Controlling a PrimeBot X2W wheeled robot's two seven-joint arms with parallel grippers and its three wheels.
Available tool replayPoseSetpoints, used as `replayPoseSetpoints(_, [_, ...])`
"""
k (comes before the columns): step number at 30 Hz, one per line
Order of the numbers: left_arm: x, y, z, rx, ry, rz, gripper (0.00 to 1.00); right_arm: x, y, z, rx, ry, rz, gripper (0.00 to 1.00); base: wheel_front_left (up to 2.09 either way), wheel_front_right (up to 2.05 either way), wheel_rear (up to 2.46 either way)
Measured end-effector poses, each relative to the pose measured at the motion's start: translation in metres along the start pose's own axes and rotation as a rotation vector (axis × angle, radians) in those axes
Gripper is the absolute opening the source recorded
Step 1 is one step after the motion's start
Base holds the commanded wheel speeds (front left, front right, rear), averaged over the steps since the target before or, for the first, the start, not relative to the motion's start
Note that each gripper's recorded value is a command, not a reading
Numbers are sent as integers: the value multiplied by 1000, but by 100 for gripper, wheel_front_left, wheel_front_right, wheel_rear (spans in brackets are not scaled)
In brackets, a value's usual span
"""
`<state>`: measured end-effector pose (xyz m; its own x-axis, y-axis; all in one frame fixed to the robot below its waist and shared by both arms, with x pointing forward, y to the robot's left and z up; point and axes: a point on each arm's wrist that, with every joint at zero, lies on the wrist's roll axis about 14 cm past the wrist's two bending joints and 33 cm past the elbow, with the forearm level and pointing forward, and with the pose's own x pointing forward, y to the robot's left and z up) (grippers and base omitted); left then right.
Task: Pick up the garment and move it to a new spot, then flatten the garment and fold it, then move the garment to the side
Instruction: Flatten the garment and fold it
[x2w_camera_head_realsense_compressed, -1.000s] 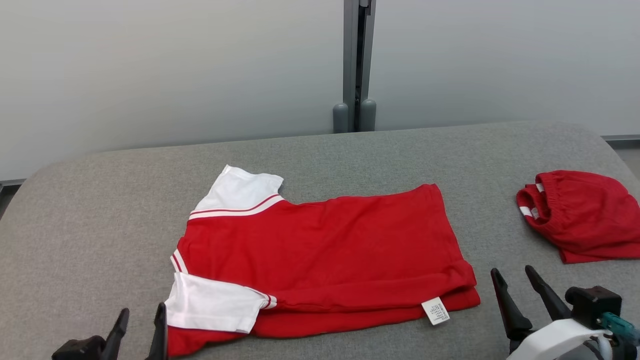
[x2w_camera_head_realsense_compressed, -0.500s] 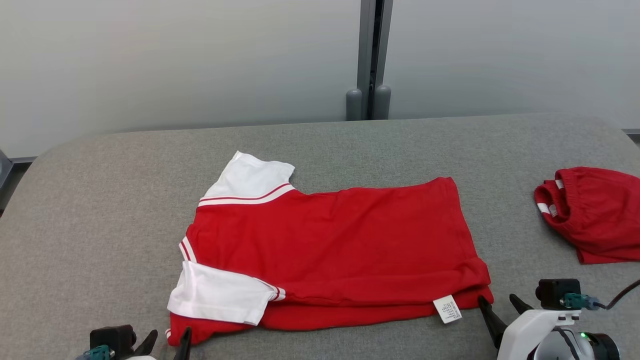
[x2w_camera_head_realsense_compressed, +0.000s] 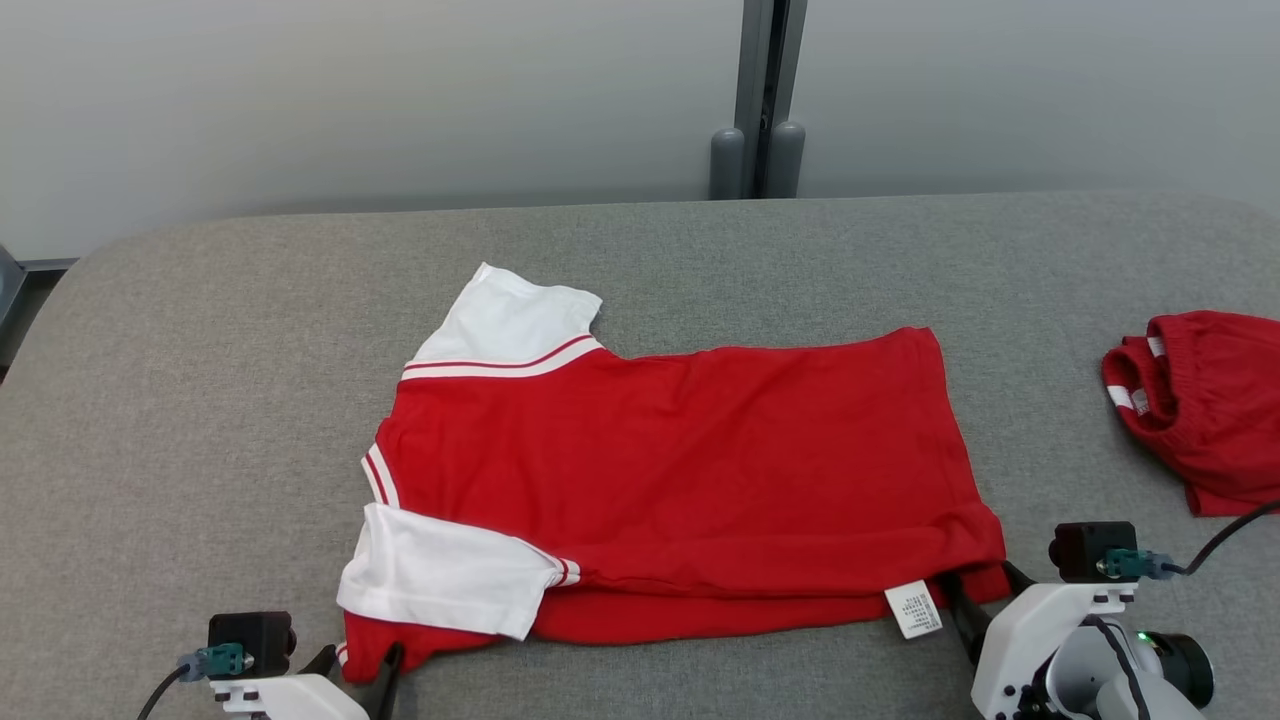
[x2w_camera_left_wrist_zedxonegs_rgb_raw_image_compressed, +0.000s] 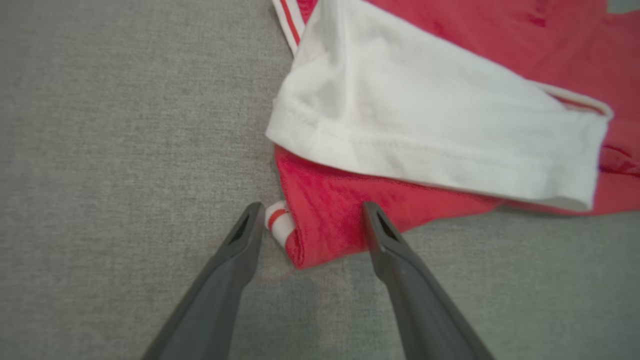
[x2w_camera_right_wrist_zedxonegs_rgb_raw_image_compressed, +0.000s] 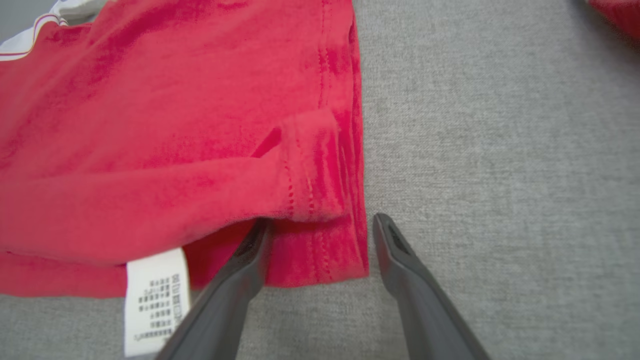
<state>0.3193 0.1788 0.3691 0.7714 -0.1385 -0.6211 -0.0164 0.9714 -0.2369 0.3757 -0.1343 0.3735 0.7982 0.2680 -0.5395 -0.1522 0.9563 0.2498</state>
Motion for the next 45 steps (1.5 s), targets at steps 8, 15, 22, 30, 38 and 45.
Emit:
replayPoseSetpoints(8, [4,-2,-12,-12,61,-17,0,1,3,-5,11,18,9,24,0,0,0])
replayPoseSetpoints(15, [1,-5,-11,-18,55,-30,0,-4,8,-2,17,1,22,0,0,0,0])
replayPoseSetpoints(22, [-12,-4,-3,-9,33,-50,0,-17,6,3,41,-9,33,0,0,0,0])
replayPoseSetpoints(30, [-30,0,-9,15,94,-70,0,-34,-5,-6,63,47,34,0,0,0,0])
replayPoseSetpoints(38, [-46,-2,-24,25,161,-80,0,-57,-17,-31,109,119,16,0,0,0,0])
replayPoseSetpoints(45, [-50,-7,-28,19,175,-86,0,-70,-18,-37,139,110,-3,55,0,0,0])
